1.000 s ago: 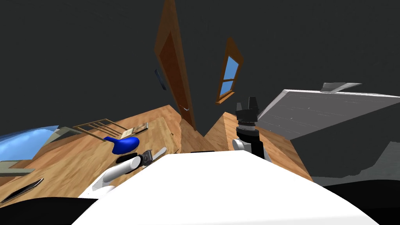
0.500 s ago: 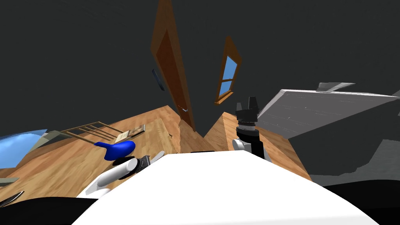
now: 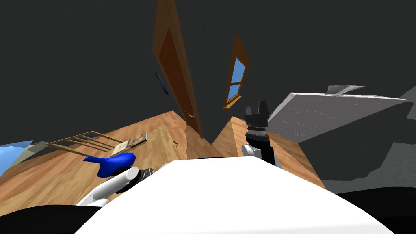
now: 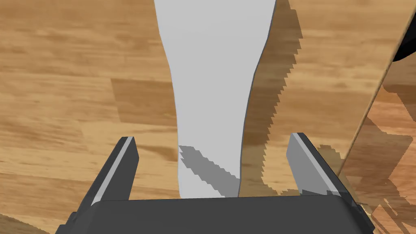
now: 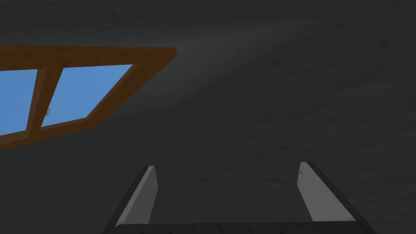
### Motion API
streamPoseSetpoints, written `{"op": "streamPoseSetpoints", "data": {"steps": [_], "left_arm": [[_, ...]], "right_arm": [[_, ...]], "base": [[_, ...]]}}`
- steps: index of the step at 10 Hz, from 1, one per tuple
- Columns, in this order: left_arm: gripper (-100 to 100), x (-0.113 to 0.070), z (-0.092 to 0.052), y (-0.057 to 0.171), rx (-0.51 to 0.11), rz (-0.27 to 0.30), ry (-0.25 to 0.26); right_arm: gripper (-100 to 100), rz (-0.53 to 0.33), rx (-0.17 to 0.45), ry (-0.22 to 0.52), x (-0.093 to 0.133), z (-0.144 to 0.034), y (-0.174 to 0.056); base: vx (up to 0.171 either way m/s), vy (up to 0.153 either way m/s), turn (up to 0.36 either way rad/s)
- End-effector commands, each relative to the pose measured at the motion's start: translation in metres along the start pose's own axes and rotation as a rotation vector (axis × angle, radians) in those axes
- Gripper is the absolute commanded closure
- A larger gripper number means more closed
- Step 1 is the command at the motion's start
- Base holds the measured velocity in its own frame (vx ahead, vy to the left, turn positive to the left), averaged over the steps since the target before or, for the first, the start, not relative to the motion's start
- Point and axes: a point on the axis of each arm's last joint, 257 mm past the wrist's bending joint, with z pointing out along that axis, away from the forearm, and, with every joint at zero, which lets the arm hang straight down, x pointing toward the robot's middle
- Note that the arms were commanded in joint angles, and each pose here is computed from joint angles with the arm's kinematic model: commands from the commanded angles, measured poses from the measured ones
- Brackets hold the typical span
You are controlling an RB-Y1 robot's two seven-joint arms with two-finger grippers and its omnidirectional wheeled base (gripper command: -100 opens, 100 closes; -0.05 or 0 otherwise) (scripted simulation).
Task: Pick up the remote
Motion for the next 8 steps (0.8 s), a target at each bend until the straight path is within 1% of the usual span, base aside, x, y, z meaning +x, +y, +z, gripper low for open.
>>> {"op": "streamPoseSetpoints", "data": {"steps": [1, 4, 5, 6, 7, 8], "left_arm": [[-100, -0.011, 0.002, 0.015, -0.056, -0.029, -0.007], [-100, -0.021, 0.002, 0.033, -0.129, -0.066, -0.015], [-100, -0.019, 0.003, 0.027, -0.111, -0.059, -0.013], [0, -0.02, 0.003, 0.028, -0.115, -0.06, -0.013], [-100, -0.018, 0.015, 0.034, -0.115, -0.063, -0.013], [-100, -0.017, 0.02, 0.037, -0.115, -0.064, -0.013]], "right_arm": [[0, 0.0, 0.0, 0.0, 0.0, 0.0, 0.0], [0, 0.0, 0.0, 0.0, 0.0, 0.0, 0.0], [0, 0.0, 0.0, 0.0, 0.0, 0.0, 0.0], [0, 0.0, 0.0, 0.0, 0.0, 0.0, 0.0], [0, 0.0, 0.0, 0.0, 0.0, 0.0, 0.0], [0, 0.0, 0.0, 0.0, 0.0, 0.0, 0.0]], "base": [[0.072, 0.053, -0.05], [0.059, 0.033, -0.039], [0.029, 0.01, -0.01], [0.005, 0.002, 0.001], [0.003, 0.022, -0.021], [0.004, 0.039, -0.018]]}}
